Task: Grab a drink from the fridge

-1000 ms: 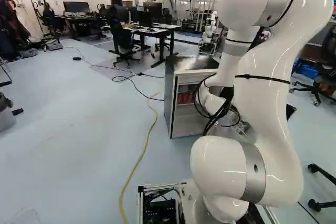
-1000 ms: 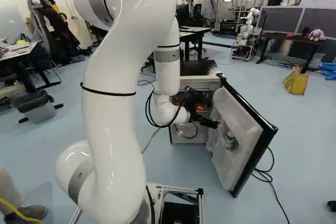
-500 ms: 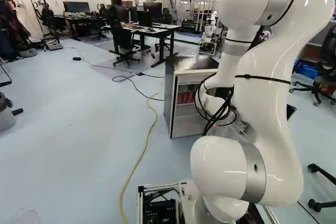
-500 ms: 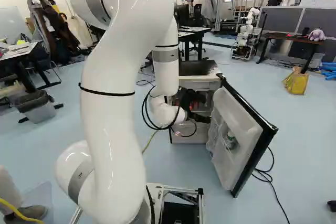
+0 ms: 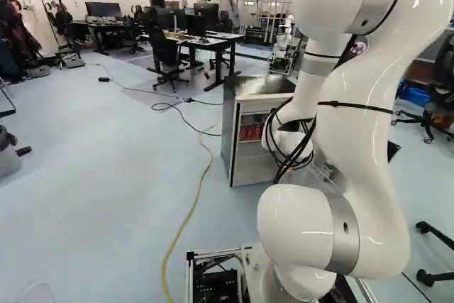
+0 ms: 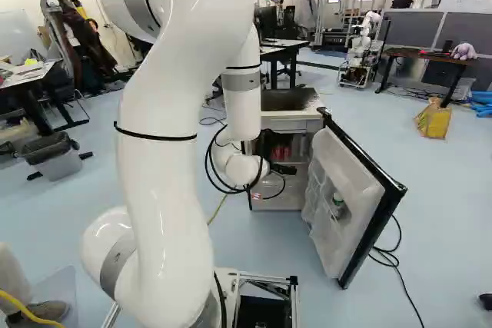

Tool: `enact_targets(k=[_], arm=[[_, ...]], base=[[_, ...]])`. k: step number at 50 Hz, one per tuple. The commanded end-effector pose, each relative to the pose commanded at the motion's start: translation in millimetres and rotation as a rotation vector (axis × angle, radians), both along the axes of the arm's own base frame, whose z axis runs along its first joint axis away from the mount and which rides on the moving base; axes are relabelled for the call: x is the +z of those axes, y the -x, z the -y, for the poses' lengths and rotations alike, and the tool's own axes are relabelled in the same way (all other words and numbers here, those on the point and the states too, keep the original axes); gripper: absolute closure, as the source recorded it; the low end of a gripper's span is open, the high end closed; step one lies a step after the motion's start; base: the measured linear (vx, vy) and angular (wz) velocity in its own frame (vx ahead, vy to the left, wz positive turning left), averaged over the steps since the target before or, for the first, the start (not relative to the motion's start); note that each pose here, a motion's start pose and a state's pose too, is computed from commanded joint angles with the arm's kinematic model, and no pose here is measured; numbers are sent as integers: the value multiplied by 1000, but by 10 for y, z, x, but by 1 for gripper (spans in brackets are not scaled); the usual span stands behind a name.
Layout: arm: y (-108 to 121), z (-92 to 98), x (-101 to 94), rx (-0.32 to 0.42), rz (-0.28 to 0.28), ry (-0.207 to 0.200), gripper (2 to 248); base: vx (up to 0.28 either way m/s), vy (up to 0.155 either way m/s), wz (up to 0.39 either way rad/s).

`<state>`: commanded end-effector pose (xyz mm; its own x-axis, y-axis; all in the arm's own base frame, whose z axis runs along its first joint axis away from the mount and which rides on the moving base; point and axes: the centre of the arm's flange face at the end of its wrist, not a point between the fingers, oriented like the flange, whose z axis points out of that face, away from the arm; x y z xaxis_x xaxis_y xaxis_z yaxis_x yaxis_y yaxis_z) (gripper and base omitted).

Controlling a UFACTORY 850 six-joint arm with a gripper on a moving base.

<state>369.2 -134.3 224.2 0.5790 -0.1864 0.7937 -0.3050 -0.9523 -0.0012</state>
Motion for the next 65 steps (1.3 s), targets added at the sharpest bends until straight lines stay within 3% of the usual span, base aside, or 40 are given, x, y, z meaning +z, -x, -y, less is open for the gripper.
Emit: enact_targets(k=[15, 44, 65], arm=[[-28, -71, -80, 125, -49, -17, 3], [-218, 94, -446, 125, -91, -37, 3], [-379, 126, -724, 167, -110, -48, 3]], base=[[0, 0, 0], [0, 0, 0], [0, 0, 0]])
